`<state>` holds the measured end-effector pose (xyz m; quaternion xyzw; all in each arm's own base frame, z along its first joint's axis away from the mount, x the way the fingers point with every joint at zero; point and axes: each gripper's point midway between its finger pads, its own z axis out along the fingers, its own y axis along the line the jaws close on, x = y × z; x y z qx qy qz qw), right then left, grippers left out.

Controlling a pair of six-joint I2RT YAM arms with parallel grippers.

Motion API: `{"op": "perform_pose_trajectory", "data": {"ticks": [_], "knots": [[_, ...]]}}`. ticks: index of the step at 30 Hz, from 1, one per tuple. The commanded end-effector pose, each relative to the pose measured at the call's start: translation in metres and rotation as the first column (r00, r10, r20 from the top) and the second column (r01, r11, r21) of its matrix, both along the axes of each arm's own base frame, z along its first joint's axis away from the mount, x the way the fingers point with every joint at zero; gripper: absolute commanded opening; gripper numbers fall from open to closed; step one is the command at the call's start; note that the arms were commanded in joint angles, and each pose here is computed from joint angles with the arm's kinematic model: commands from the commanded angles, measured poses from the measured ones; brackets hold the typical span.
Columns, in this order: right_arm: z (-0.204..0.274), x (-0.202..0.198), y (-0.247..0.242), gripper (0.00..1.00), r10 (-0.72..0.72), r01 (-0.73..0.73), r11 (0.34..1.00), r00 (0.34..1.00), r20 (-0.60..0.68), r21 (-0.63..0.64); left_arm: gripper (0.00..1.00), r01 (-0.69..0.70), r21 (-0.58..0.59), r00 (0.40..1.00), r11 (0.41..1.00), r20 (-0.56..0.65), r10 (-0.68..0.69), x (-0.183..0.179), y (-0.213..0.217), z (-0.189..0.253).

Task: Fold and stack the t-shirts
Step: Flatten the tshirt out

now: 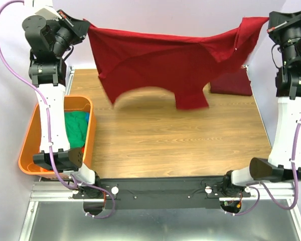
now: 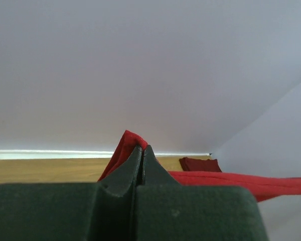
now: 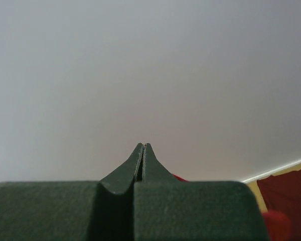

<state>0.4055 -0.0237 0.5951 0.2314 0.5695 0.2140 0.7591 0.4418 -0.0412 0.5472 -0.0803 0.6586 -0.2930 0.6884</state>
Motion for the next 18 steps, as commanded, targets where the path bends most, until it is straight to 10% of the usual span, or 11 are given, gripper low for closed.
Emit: {"op": "perform_pose_trajectory", "data": {"ticks": [1,5,10,18], "knots": [[0.004,-0.015,0.003,0.01,0.023,-0.023,1.000,0.999,0.026,-0.001,0.00,0.050,0.065,0.989,0.997,0.134,-0.059,-0.033,-0.009,0.039],[-0.033,-0.022,0.019,0.01,0.110,-0.108,0.994,0.993,-0.052,0.027,0.00,-0.034,0.047,0.993,0.998,0.116,0.029,-0.039,0.006,0.033],[-0.127,-0.039,0.018,0.01,0.092,-0.076,0.994,0.968,-0.232,0.077,0.00,0.015,0.069,0.986,0.998,-0.168,-0.003,-0.022,-0.002,-0.082],[-0.282,-0.069,0.054,0.01,0.289,-0.206,0.954,0.830,-0.476,0.220,0.00,0.016,0.053,0.962,0.998,-0.273,-0.001,-0.063,-0.017,-0.191]]}}
